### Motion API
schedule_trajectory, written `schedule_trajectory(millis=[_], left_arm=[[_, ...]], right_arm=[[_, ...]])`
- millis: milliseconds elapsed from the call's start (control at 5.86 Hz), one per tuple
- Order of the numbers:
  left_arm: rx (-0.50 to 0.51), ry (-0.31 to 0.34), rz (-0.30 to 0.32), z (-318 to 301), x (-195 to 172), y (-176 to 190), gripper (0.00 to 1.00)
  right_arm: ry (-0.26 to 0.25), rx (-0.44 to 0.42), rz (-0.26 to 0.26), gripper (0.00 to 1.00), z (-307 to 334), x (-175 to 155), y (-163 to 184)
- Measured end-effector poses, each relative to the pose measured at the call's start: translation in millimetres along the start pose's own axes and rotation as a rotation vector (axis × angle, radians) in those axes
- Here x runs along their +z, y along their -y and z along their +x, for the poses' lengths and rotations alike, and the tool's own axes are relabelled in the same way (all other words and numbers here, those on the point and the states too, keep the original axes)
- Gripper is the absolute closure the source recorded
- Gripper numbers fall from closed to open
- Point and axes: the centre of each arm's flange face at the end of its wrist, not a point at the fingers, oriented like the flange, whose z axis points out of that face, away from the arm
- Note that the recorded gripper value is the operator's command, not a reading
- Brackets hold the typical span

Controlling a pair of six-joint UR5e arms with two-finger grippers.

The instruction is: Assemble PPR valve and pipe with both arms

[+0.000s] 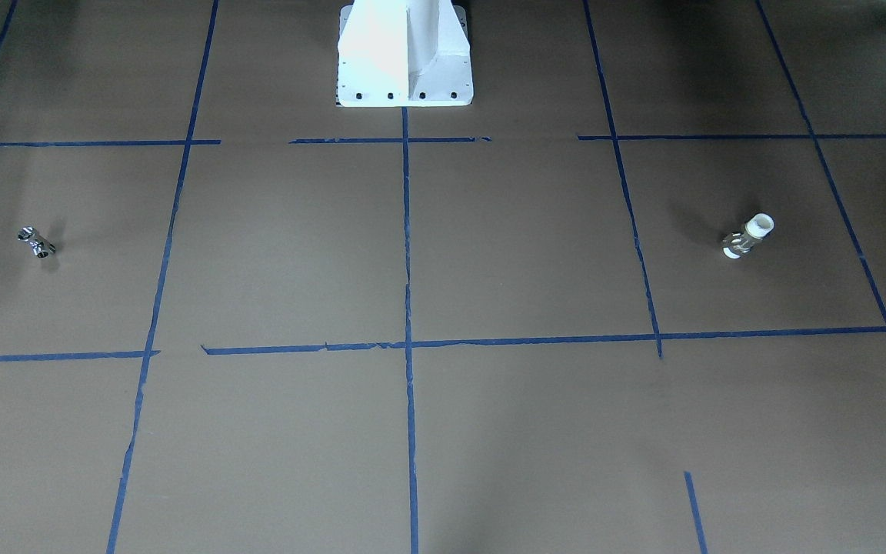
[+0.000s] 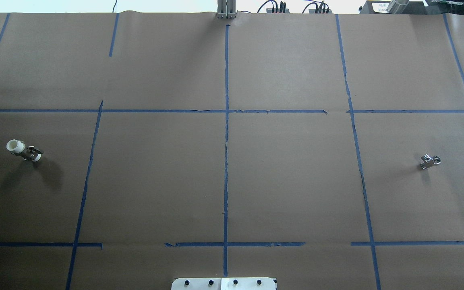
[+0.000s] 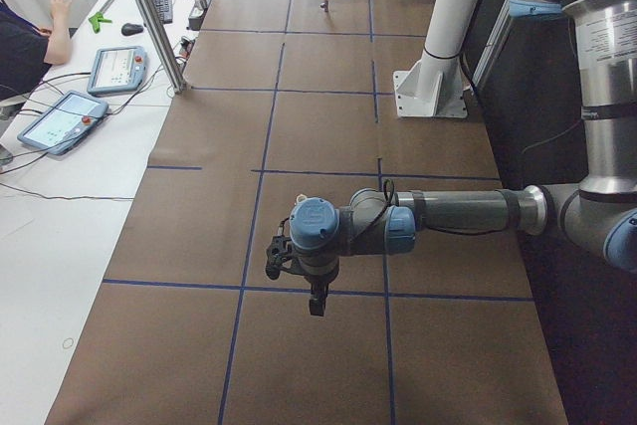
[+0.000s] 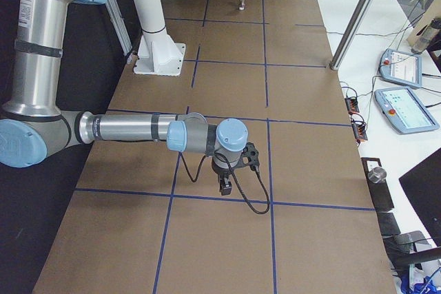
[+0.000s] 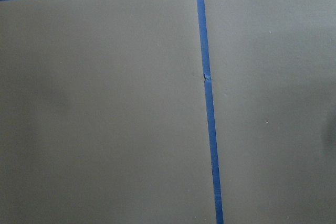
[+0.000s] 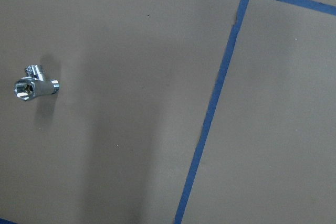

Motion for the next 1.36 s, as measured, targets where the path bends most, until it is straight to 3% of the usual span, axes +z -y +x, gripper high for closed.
schedule_trajectory(millis=[853,1364], left_arm=[[0.037,0.008,-0.007,14.9,2.2,15.7,0.00],[0.136,0.013,0.075,47.1,-28.7,75.7,0.00]], right_arm=[[0.000,0.001,-0.001,0.00,0.1,0.1,-0.1],[0.000,0.000,0.000,0.00,0.0,0.0,0.0]])
